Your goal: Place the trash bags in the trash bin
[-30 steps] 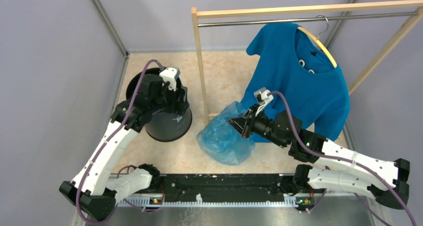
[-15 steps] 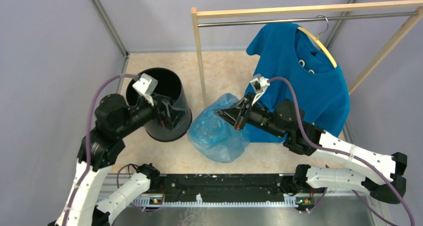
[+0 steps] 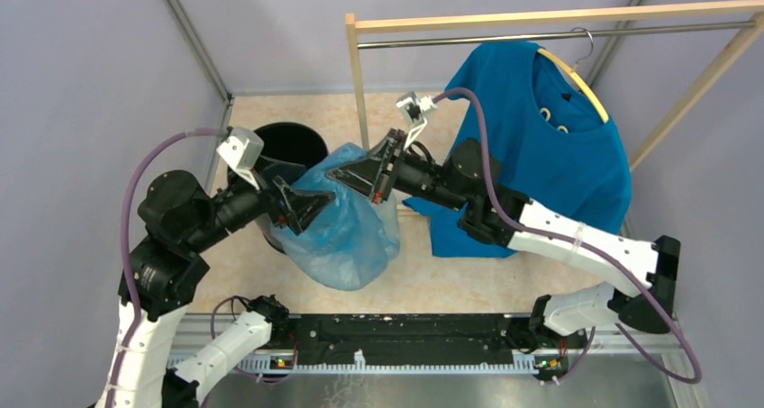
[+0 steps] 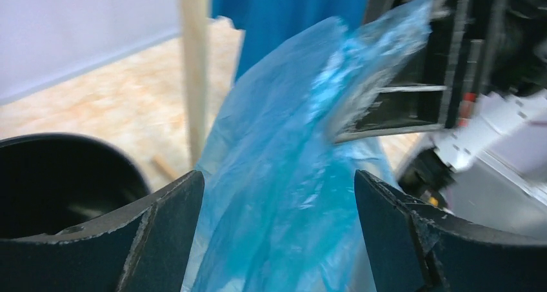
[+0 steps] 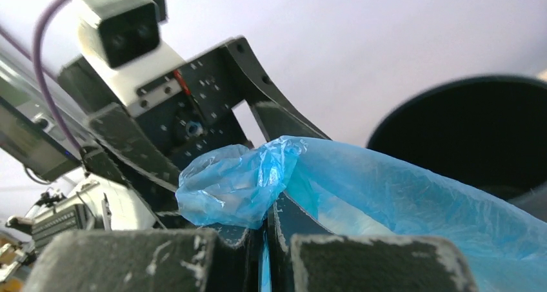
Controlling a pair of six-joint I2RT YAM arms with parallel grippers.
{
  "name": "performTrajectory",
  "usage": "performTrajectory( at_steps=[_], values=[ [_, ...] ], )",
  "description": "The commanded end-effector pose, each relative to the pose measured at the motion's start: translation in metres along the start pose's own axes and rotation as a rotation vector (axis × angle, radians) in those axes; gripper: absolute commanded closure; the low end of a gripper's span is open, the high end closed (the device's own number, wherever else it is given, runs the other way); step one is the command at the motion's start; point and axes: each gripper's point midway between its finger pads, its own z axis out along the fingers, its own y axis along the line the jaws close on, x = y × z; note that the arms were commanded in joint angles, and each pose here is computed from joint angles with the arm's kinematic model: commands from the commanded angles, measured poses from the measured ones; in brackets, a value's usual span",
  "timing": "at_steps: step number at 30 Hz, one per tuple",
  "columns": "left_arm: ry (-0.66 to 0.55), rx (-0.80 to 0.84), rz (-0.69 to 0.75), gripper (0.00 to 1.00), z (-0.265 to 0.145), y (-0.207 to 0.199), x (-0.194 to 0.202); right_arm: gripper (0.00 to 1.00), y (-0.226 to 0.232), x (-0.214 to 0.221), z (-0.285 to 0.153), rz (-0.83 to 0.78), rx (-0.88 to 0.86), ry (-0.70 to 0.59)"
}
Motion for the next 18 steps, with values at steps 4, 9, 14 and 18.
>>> performTrajectory(
  at_steps=[4, 9, 14, 18],
  values=[
    [-0.285, -0.372, 0.007, 0.01, -0.065, 0.033, -0.061, 1.00, 0.055, -0.071, 0.041, -0.106, -0.170, -0.139],
    [-0.425, -0.580, -0.049, 0.01, -0.105, 0.055, -0.080, 1.00, 0.053, -0.099, 0.078, -0.229, -0.142, -0.220],
    [-0.433, -0.612, -0.091, 0.01, -0.106, 0.061, -0.073, 1.00, 0.044, -0.123, 0.109, -0.351, -0.093, -0.303],
    [-0.414, -0.614, -0.102, 0.01, -0.103, 0.064, -0.066, 1.00, 0.021, -0.121, 0.138, -0.347, -0.064, -0.297]
  ],
)
